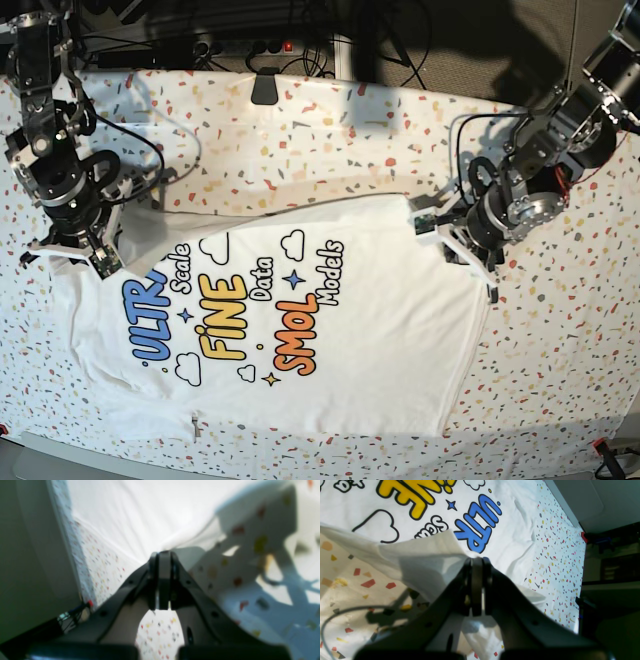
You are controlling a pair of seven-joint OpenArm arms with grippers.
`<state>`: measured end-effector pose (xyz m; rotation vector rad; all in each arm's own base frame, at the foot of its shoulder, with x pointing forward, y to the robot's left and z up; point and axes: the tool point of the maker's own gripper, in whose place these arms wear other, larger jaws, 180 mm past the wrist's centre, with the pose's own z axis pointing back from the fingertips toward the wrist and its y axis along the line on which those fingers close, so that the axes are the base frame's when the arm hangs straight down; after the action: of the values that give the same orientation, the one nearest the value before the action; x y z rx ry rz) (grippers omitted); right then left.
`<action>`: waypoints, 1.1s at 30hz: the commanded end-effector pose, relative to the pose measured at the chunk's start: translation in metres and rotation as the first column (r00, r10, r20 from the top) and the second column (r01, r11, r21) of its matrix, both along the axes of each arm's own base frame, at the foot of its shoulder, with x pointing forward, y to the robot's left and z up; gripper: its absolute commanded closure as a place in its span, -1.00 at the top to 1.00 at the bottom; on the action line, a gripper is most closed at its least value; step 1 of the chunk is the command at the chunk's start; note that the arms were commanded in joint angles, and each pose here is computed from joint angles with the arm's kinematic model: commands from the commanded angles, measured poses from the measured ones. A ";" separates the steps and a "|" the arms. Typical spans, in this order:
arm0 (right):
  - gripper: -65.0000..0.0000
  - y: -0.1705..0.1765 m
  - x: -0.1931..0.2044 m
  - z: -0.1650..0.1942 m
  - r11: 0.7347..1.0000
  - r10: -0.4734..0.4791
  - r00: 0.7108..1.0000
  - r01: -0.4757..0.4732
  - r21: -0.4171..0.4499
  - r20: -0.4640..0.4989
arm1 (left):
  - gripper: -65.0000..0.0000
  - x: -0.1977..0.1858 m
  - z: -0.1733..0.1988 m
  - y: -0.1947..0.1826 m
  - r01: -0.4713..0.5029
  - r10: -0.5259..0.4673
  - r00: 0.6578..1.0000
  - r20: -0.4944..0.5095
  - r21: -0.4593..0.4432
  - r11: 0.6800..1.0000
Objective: Fold the T-shirt properly
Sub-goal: 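Pull both held shoulder edges toward the hem, folding the collar section over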
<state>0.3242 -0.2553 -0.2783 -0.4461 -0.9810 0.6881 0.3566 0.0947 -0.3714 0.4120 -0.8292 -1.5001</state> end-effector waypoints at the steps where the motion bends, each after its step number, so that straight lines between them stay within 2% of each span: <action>1: -1.00 -0.002 0.006 0.013 1.000 0.009 0.999 -0.008 -0.008 0.045 | -1.00 0.015 0.019 -0.003 0.000 0.001 0.998 0.059 -0.019 1.000; 10: -1.00 -0.022 0.009 -0.011 0.999 -0.037 0.999 0.037 0.003 -0.005 | -1.00 0.038 0.038 -0.004 -0.034 0.035 0.993 0.108 -0.010 0.999; 18: -1.00 -0.030 0.036 0.002 0.997 -0.062 0.997 0.060 0.046 0.039 | -1.00 0.040 -0.006 0.028 -0.099 0.099 0.995 0.010 0.037 0.994; 23: -1.00 -0.022 0.058 -0.010 0.999 -0.028 1.000 0.028 0.047 0.001 | -1.00 0.046 -0.005 0.029 -0.094 0.094 0.996 0.013 0.028 0.995; 29: -1.00 -0.010 0.083 -0.038 0.999 0.019 0.996 -0.022 -0.036 -0.083 | -1.00 0.067 0.018 0.030 -0.097 0.095 0.993 0.070 0.023 0.995; 33: -1.00 -0.006 0.099 -0.031 0.998 0.028 0.997 -0.032 -0.049 -0.071 | -1.00 0.079 0.027 0.035 -0.115 0.112 0.990 0.086 0.022 0.993</action>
<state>0.4114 -0.2545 -0.3318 -0.4111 -0.8524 0.7582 0.4220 0.1252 -0.3634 0.4894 -0.7983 -1.4158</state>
